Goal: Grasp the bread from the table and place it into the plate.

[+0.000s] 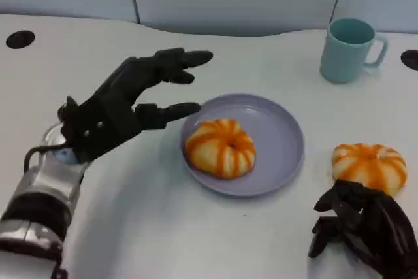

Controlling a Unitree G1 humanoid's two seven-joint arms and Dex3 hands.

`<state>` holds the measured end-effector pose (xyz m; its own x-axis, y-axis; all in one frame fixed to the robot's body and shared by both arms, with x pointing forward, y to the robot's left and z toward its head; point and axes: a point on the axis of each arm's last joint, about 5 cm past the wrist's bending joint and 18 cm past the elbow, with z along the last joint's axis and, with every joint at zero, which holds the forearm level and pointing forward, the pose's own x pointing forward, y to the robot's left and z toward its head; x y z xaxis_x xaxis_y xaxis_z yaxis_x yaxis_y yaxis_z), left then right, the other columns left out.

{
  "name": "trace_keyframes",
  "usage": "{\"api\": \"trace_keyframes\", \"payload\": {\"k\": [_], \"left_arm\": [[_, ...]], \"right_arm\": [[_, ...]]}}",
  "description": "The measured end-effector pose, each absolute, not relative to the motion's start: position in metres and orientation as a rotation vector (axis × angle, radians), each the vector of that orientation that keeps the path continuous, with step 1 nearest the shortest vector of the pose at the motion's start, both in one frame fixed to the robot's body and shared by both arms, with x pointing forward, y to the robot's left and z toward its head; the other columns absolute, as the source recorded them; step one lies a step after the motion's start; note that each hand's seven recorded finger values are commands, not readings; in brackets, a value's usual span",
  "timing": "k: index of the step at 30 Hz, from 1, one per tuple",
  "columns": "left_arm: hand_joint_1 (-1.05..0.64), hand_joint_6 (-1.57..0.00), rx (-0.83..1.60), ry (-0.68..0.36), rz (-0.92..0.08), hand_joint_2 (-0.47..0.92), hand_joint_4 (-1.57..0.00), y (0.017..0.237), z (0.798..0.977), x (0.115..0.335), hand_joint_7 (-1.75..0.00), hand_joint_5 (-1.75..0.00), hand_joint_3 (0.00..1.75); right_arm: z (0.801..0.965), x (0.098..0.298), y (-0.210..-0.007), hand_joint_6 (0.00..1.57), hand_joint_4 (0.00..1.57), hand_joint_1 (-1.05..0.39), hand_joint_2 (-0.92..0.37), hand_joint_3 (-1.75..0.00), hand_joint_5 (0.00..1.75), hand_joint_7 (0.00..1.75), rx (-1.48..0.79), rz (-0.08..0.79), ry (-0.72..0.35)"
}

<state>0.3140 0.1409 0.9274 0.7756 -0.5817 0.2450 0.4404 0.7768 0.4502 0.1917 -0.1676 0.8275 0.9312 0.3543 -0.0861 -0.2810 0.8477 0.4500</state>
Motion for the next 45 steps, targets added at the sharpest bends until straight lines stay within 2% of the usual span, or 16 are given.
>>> {"api": "trace_keyframes", "payload": {"k": [4,5,9,13,17,21,29,35,37,38,39,42,45], "left_arm": [[-0.6,-0.56,0.267,-0.364,-0.55,0.92,-0.4,0.145,0.914,0.303,-0.07,-0.87,0.33],[-0.59,-0.6,0.252,-0.36,-0.54,0.92,-0.48,0.145,0.912,0.301,-0.08,-0.88,0.33],[-0.59,-0.69,0.125,-0.362,-0.465,0.92,-0.6,0.146,0.898,0.285,-0.11,-0.91,0.33],[-0.54,-0.71,-0.002,-0.33,-0.383,0.92,-0.55,0.144,0.88,0.268,-0.12,-1.06,0.36],[-0.51,-0.79,-0.168,-0.304,-0.318,0.92,-0.6,0.147,0.871,0.253,-0.17,-1.13,0.37],[-0.51,-0.84,-0.305,-0.249,-0.328,0.92,-0.65,0.155,0.865,0.241,-0.2,-1.17,0.32],[-0.52,-0.83,-0.467,-0.131,-0.314,0.92,-0.69,0.169,0.859,0.219,-0.2,-1.2,0.26],[-0.45,-0.83,-0.493,-0.069,-0.29,0.92,-0.64,0.176,0.851,0.209,-0.22,-1.3,0.34],[-0.42,-0.87,-0.496,-0.061,-0.283,0.92,-0.68,0.177,0.851,0.208,-0.28,-1.4,0.37],[-0.4,-0.84,-0.496,-0.053,-0.274,0.92,-0.67,0.178,0.85,0.207,-0.37,-1.47,0.38],[-0.39,-0.72,-0.499,-0.04,-0.257,0.92,-0.65,0.179,0.85,0.205,-0.65,-1.55,0.4],[-0.39,-0.58,-0.504,0.01,-0.216,0.92,-0.64,0.181,0.846,0.2,-0.99,-1.61,0.43],[-0.42,-0.56,-0.504,0.023,-0.208,0.92,-0.64,0.182,0.844,0.197,-1.07,-1.61,0.43]], "right_arm": [[0.828,0.192,-0.167,1.23,1.4,-0.95,-0.79,0.0,0.89,0.8,0.448,0.337,0.17],[0.828,0.192,-0.167,1.23,1.4,-0.95,-0.79,0.0,0.89,0.81,0.448,0.337,0.171],[0.828,0.193,-0.167,1.23,1.4,-0.95,-0.79,0.0,0.9,0.82,0.451,0.334,0.179],[0.828,0.193,-0.166,1.22,1.4,-0.95,-0.79,0.0,0.9,0.82,0.453,0.336,0.182],[0.828,0.194,-0.166,1.22,1.4,-0.96,-0.78,0.0,0.89,0.81,0.454,0.334,0.182],[0.828,0.196,-0.166,1.23,1.41,-0.96,-0.78,0.0,0.89,0.8,0.456,0.334,0.181],[0.828,0.197,-0.165,1.23,1.42,-0.96,-0.78,0.0,0.86,0.8,0.458,0.337,0.181],[0.829,0.197,-0.165,1.24,1.43,-0.95,-0.78,0.0,0.85,0.79,0.457,0.336,0.18],[0.829,0.197,-0.165,1.24,1.43,-0.97,-0.78,0.0,0.85,0.79,0.457,0.337,0.179],[0.829,0.197,-0.165,1.24,1.43,-0.97,-0.78,0.0,0.85,0.78,0.456,0.337,0.176],[0.83,0.198,-0.165,1.24,1.43,-0.97,-0.78,0.0,0.85,0.78,0.455,0.338,0.172],[0.83,0.198,-0.165,1.26,1.44,-0.97,-0.79,0.0,0.85,0.77,0.453,0.338,0.169],[0.83,0.197,-0.165,1.27,1.44,-0.98,-0.79,-0.01,0.84,0.76,0.453,0.338,0.17]]}}
